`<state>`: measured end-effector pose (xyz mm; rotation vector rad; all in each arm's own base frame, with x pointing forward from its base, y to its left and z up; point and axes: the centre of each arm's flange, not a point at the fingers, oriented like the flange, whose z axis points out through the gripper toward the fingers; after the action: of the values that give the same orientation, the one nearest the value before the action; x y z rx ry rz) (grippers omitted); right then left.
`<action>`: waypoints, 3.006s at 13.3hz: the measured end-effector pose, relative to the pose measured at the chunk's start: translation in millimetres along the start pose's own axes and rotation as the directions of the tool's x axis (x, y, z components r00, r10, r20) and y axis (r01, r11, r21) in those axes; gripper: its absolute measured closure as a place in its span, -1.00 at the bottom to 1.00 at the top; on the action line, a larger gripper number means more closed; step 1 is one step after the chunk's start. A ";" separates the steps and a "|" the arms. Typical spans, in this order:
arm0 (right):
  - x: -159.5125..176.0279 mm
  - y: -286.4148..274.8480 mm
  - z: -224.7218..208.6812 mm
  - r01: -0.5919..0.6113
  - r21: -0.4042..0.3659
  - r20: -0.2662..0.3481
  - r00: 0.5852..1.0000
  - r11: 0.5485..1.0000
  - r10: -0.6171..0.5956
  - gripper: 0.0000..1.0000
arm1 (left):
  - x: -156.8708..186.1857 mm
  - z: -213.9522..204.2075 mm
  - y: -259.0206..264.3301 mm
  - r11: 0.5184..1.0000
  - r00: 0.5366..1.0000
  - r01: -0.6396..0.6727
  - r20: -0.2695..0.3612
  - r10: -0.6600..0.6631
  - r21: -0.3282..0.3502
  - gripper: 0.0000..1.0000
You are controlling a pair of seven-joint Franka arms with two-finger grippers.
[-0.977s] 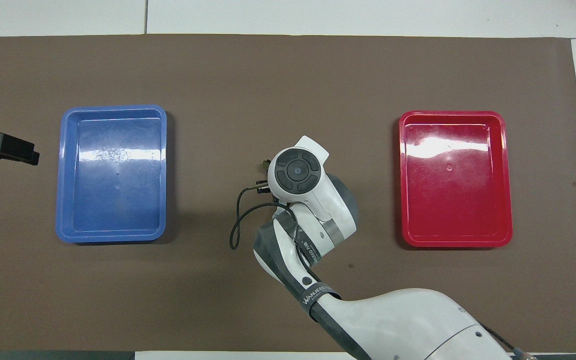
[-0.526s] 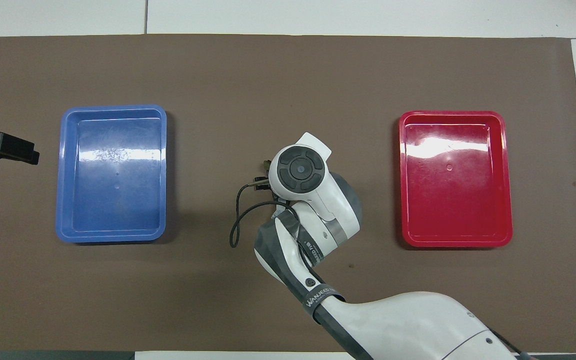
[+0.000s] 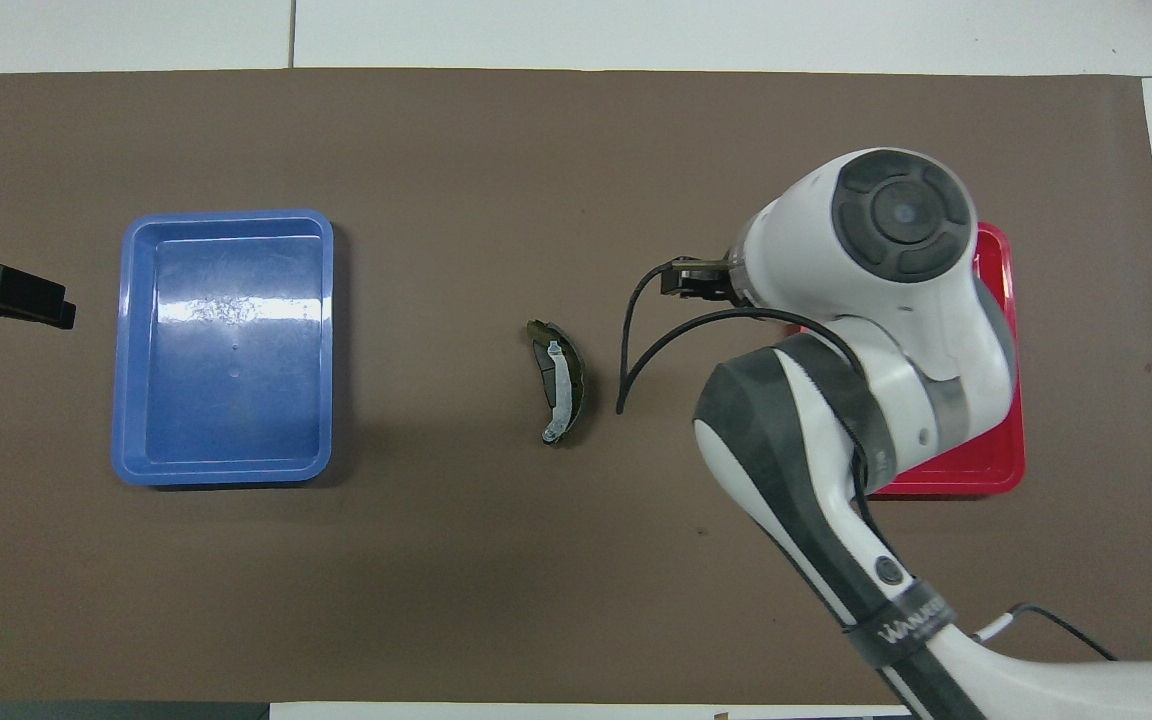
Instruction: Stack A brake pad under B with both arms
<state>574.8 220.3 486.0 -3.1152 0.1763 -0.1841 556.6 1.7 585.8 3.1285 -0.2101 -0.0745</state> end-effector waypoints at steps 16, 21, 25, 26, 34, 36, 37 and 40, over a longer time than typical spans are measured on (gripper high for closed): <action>-16.9 234.7 -160.0 -0.092 -0.057 0.170 0.980 0.994 0.100 -1.00 | 0.3 -0.1 1.3 1.000 1.000 -0.002 -0.001 0.002 0.000 -1.00; -13.0 232.4 -150.5 -0.083 -0.055 0.191 0.977 0.995 0.092 -1.00 | 0.3 -0.1 1.4 1.000 1.000 -0.002 -0.001 0.002 0.000 -1.00; -9.6 229.3 -156.2 0.000 -0.034 0.163 0.987 0.999 0.005 -1.00 | 0.1 -0.1 -0.2 1.000 1.000 0.001 -0.001 -0.001 0.000 -1.00; -9.4 229.2 -156.4 0.005 -0.033 0.161 0.987 0.999 0.000 -1.00 | 0.1 -0.1 -0.2 1.000 1.000 0.001 -0.001 -0.001 0.000 -1.00; -9.0 227.4 -156.7 0.011 -0.032 0.157 0.988 0.999 -0.006 -1.00 | 0.0 0.0 -0.3 1.000 1.000 0.001 -0.001 -0.001 0.000 -1.00; -9.0 227.3 -156.7 0.011 -0.032 0.157 0.988 0.999 -0.006 -1.00 | 0.0 0.1 -0.4 1.000 1.000 0.002 -0.001 -0.002 0.000 -1.00; -9.0 227.3 -156.7 0.011 -0.032 0.157 0.988 0.999 -0.006 -1.00 | 0.0 0.0 -0.5 1.000 1.000 0.002 -0.001 -0.002 0.000 -1.00; -9.0 227.3 -156.7 0.011 -0.032 0.157 0.988 0.999 -0.006 -1.00 | 0.0 0.1 -0.5 1.000 1.000 0.002 -0.001 -0.002 0.000 -1.00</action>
<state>522.1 -6.0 635.5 -3.1446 0.1653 0.0642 556.7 2.1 585.7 3.1288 -0.2073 -0.0737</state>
